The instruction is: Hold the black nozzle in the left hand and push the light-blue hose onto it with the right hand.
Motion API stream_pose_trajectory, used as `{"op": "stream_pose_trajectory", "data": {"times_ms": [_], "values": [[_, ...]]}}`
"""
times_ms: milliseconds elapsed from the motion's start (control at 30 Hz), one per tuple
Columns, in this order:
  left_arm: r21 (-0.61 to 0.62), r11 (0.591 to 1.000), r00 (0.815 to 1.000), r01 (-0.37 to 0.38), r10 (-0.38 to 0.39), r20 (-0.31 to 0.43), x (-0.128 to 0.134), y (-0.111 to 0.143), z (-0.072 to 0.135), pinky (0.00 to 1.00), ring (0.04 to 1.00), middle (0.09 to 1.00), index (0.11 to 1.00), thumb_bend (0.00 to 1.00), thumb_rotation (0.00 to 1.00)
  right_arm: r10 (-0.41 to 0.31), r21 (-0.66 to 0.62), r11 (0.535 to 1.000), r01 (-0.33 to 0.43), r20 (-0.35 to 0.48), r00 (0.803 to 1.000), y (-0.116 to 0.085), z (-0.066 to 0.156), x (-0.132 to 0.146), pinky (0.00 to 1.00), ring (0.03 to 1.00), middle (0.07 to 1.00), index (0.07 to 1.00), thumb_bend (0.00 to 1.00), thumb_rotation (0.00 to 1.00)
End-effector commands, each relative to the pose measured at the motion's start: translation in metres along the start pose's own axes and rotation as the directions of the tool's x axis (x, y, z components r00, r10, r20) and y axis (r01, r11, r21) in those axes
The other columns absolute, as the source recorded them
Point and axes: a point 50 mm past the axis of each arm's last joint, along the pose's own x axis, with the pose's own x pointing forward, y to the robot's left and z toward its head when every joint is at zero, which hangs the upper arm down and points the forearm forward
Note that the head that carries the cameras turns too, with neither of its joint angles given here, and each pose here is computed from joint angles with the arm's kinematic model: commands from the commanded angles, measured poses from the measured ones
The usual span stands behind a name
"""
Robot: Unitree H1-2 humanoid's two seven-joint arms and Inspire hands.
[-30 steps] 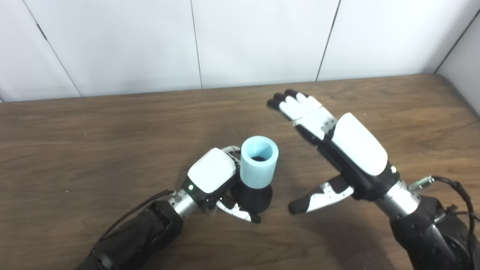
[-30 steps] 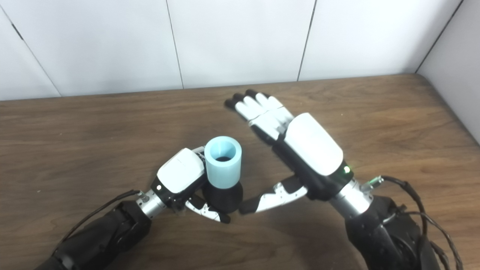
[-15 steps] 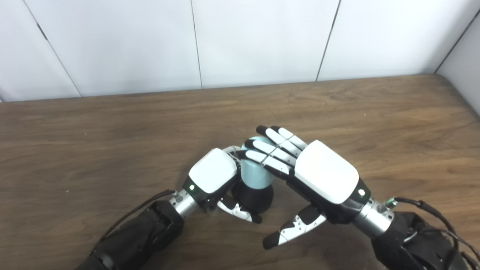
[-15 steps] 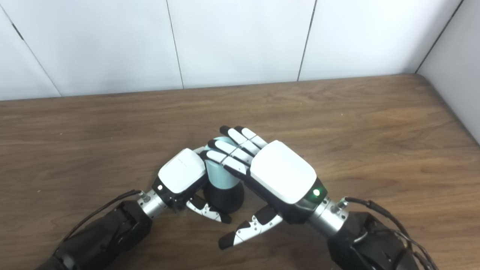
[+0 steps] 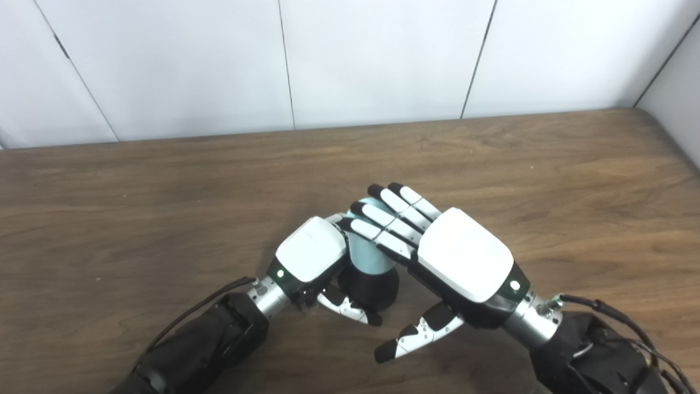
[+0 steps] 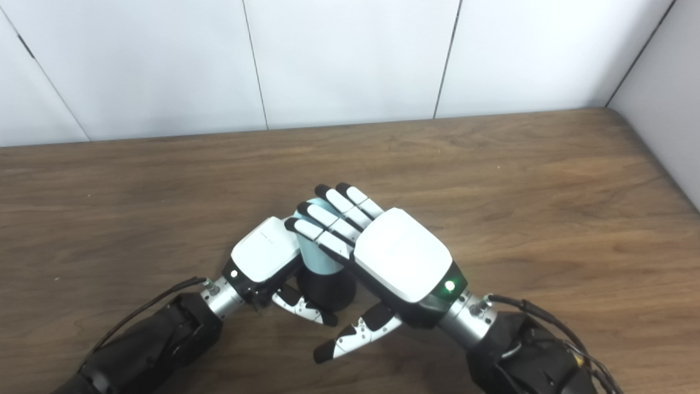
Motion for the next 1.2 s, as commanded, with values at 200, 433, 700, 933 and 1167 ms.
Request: {"op": "stream_pose_trajectory", "data": {"times_ms": [200, 433, 700, 933, 1167], "values": [[-0.022, 0.91, 0.909, 0.414, -0.412, 0.065, -0.06, -0.092, 0.051, 0.75, 0.458, 0.437, 0.526, 0.51, 0.0, 0.028, 0.024, 0.999, -0.028, 0.028, 0.999, 0.008, 0.0, -0.006, 0.77, 0.832, 0.842, 0.805, 0.85, 0.78], [-0.018, 0.908, 0.907, 0.418, -0.417, 0.06, -0.061, -0.092, 0.051, 0.76, 0.461, 0.434, 0.526, 0.51, 0.0, -0.03, 0.076, 0.997, 0.026, 0.052, 0.998, 0.011, -0.001, -0.011, 0.59, 0.661, 0.691, 0.649, 0.86, 0.75], [-0.016, 0.91, 0.909, 0.415, -0.414, 0.055, -0.06, -0.092, 0.051, 0.74, 0.445, 0.432, 0.522, 0.51, 0.0, -0.07, 0.108, 0.992, 0.061, 0.076, 0.995, 0.015, -0.002, -0.014, 0.54, 0.617, 0.636, 0.599, 0.83, 0.74], [-0.029, 0.911, 0.911, 0.411, -0.409, 0.058, -0.06, -0.092, 0.051, 0.73, 0.432, 0.436, 0.516, 0.51, 0.0, 0.039, 0.085, 0.995, -0.045, 0.073, 0.997, 0.023, 0.0, -0.02, 0.65, 0.745, 0.764, 0.713, 0.8, 0.76], [-0.016, 0.904, 0.903, 0.427, -0.426, 0.058, -0.062, -0.092, 0.049, 0.76, 0.467, 0.441, 0.523, 0.51, 0.0, 0.204, 0.014, 0.979, -0.204, 0.033, 0.978, 0.035, 0.008, -0.028, 0.85, 0.951, 0.955, 0.934, 0.78, 0.89]]}}
